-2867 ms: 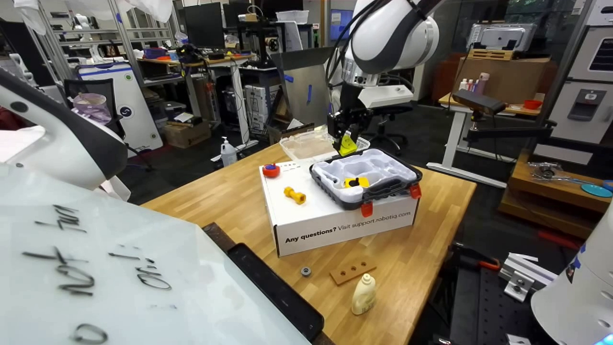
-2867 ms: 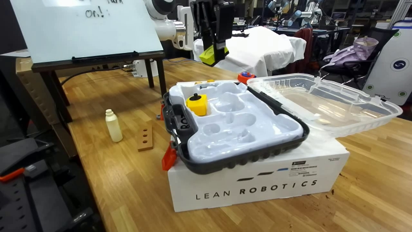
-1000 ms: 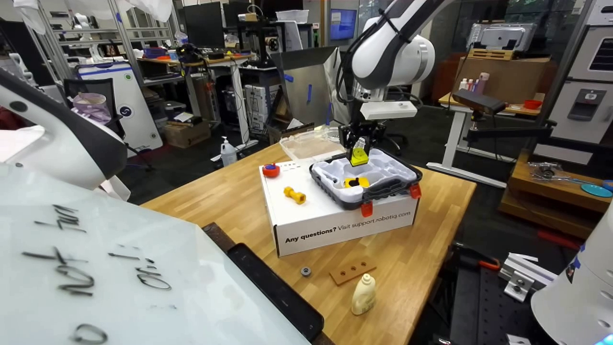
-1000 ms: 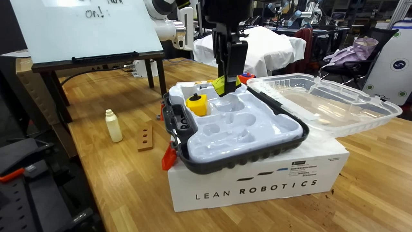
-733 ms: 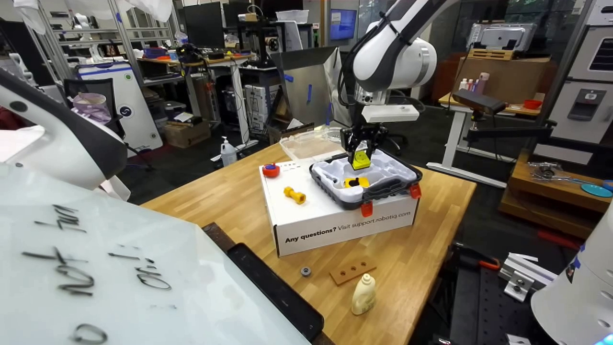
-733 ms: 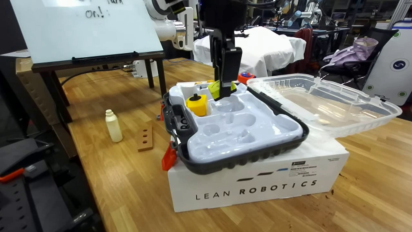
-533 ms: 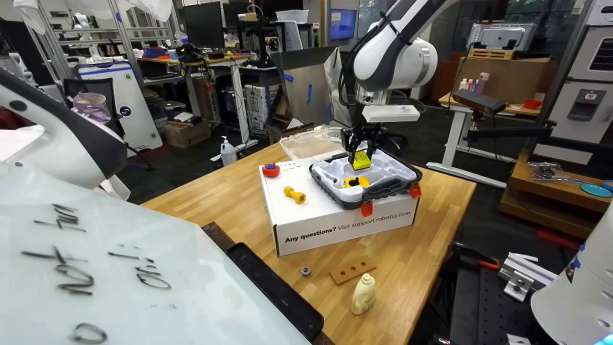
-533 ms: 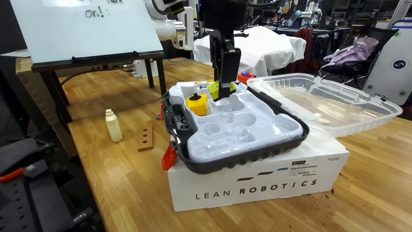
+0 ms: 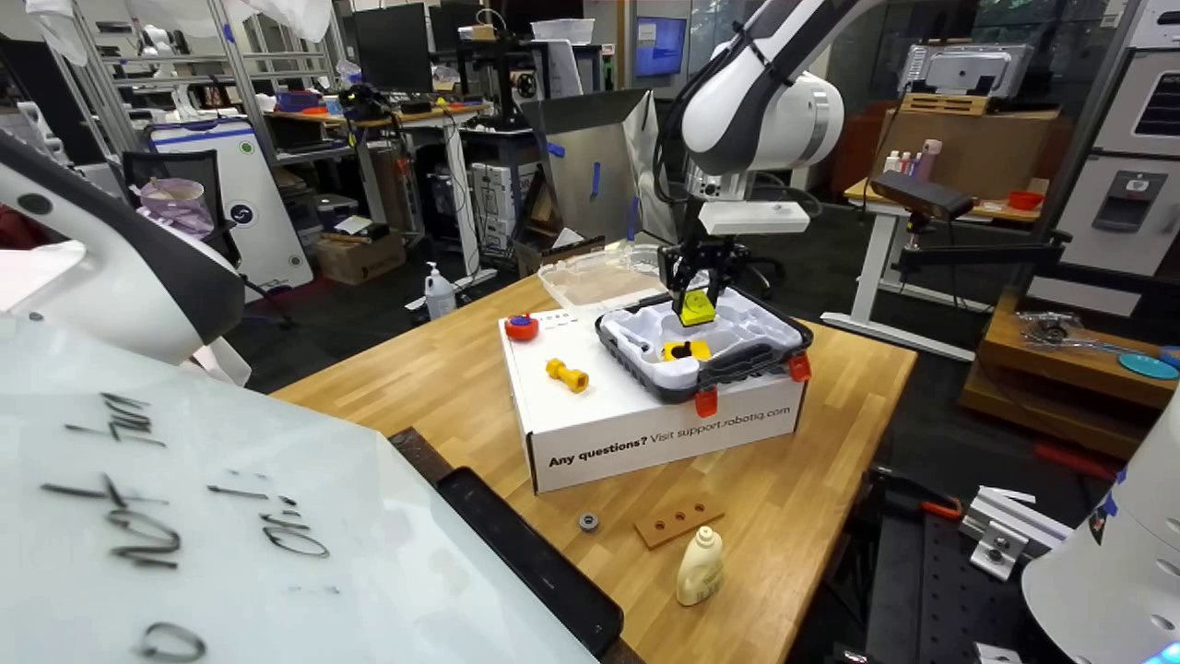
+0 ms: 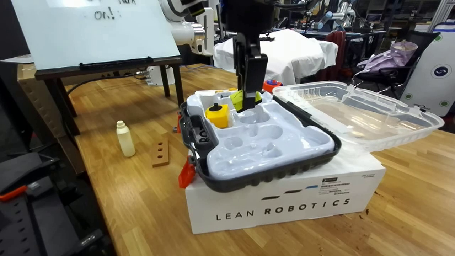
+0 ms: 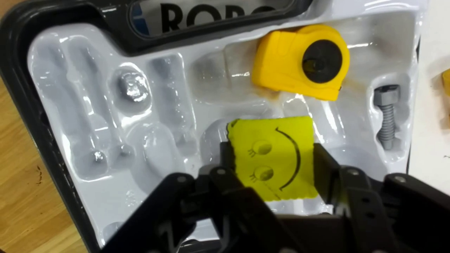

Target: Put the yellow duster inside the case

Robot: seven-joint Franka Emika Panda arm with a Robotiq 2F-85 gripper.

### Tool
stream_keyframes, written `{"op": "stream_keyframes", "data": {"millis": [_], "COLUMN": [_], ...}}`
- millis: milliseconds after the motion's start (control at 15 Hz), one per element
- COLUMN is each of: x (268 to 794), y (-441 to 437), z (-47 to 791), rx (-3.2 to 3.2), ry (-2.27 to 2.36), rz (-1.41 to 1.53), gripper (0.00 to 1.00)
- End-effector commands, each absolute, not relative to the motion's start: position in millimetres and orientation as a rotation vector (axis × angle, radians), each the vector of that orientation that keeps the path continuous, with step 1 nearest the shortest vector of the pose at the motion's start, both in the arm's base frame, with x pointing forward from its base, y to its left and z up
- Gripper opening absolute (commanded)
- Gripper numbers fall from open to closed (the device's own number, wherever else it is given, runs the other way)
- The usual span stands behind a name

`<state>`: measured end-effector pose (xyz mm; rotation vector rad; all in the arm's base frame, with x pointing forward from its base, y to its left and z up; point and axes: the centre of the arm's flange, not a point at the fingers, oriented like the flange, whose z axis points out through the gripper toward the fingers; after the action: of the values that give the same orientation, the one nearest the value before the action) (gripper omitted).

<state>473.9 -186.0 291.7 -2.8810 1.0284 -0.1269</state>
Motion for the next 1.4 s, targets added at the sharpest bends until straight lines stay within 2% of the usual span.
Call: {"op": "stream_keyframes", "data": {"millis": [0,1333], "x": [477,489], "y": [-191,-200], "z": [292,284], "rx": [-2.880,-2.888], "ry": [1.011,0.998], "rz": [-0.135,-0.104], "gripper": [0.30,0.30]}}
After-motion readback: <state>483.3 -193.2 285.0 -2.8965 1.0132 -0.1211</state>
